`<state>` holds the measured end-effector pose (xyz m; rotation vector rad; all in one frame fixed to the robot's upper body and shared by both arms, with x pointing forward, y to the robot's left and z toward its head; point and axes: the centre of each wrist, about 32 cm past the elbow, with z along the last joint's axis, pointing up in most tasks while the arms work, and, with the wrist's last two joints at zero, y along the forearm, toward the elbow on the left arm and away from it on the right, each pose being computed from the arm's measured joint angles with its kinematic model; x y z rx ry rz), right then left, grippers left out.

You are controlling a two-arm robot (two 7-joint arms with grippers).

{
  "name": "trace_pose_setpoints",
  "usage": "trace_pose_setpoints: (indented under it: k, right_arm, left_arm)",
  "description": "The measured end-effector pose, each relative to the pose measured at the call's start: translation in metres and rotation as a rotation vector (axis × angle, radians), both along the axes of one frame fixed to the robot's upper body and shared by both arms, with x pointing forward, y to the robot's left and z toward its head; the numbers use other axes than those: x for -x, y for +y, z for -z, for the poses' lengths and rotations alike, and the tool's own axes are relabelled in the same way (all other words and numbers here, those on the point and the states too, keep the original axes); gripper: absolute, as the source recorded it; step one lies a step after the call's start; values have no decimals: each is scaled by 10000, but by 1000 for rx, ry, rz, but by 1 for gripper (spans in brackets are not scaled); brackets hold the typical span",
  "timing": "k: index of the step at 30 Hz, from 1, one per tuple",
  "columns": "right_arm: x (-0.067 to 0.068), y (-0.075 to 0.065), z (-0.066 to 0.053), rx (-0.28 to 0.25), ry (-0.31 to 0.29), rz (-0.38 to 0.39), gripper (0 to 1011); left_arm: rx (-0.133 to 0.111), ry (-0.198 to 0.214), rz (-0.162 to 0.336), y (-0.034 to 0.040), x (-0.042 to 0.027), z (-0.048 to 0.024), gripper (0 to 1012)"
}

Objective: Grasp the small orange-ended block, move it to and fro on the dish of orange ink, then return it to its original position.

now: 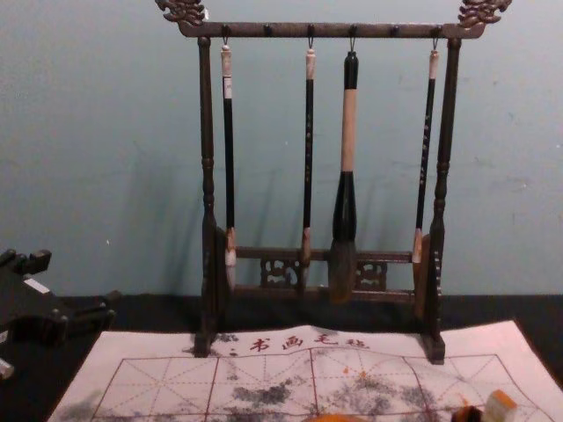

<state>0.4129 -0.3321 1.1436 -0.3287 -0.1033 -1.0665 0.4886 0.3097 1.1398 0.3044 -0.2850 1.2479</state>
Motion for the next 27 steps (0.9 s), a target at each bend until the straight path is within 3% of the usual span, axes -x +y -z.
trace_pose_setpoints:
  k: [6, 10, 17, 27]
  right_arm:
    - [151, 23, -8, -66, 76, -96, 1002]
    - [157, 119, 17, -100, 91, -132, 1002]
    - [56, 373, 115, -127, 83, -115, 1002]
    - [-115, 579, 188, -163, 94, -75, 1002]
  left_arm:
    - [0, 0, 0, 0, 0, 0, 1010]
    - [0, 0, 0, 0, 0, 0, 1010]
    - [0, 0, 0, 0, 0, 0, 1010]
    - [0, 0, 0, 0, 0, 0, 1010]
